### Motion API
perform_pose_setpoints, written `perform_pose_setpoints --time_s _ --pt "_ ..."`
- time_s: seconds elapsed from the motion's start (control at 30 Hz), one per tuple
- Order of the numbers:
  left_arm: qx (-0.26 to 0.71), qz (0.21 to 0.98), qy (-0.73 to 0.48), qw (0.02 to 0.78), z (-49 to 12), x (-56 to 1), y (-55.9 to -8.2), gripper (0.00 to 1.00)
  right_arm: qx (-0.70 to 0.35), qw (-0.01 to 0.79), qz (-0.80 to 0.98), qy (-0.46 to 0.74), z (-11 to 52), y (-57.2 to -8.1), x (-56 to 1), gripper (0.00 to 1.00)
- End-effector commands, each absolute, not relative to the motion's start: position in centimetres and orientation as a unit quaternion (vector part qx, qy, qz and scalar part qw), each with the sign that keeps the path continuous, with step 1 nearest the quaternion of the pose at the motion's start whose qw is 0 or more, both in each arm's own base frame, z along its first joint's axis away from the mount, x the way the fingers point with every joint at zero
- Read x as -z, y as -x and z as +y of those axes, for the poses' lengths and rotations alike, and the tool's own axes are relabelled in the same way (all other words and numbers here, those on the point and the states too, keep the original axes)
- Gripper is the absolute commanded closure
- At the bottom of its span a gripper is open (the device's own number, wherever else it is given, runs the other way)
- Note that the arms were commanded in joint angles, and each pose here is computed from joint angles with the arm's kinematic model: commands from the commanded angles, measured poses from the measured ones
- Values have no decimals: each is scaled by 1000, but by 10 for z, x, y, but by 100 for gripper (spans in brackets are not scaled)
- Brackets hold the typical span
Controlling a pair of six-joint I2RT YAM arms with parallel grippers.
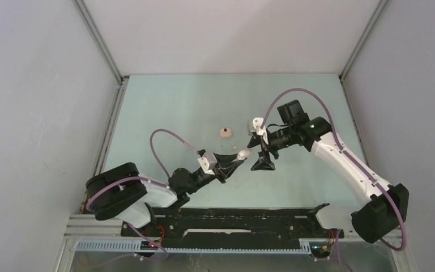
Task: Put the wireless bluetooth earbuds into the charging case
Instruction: Close the charging case, then place the charging case at the center of the board.
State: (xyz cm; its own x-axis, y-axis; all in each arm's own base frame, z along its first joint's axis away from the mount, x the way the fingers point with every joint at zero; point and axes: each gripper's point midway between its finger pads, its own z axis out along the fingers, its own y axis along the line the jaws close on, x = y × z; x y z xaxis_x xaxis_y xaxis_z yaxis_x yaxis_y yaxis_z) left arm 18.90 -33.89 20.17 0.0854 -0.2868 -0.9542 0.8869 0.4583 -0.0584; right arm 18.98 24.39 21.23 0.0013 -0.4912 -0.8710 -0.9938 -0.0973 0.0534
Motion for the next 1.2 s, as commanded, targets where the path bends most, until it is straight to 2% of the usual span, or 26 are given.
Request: perform_pose_setpoints --time_s 0.0,0.3,0.47,0.53,0.6,0.77,1.0,1.17 --pt "447 500 -252 698 -337 -224 -195 100 -369 362 591 619 233 -198 -229 13" --pt "460 507 -252 684 -345 -218 -195 100 -381 386 635 550 212 -227 -234 13" --pt "515 524 -226 640 -363 -217 -193 100 -390 384 691 473 197 -260 -228 13" --pt "535 538 -213 616 -375 -215 -195 100 -384 393 713 435 187 -275 -229 11" --pt "541 547 -209 604 -385 -215 -198 100 -381 407 729 398 172 -289 -234 1" --pt "523 599 -164 584 -404 -215 -225 100 -368 444 749 327 144 -308 -249 0" --pt "503 697 -134 493 -442 -192 -259 100 -283 520 763 259 104 -329 -265 0" --pt "563 723 -48 398 -462 -179 -278 100 -239 537 779 219 84 -342 -267 0"
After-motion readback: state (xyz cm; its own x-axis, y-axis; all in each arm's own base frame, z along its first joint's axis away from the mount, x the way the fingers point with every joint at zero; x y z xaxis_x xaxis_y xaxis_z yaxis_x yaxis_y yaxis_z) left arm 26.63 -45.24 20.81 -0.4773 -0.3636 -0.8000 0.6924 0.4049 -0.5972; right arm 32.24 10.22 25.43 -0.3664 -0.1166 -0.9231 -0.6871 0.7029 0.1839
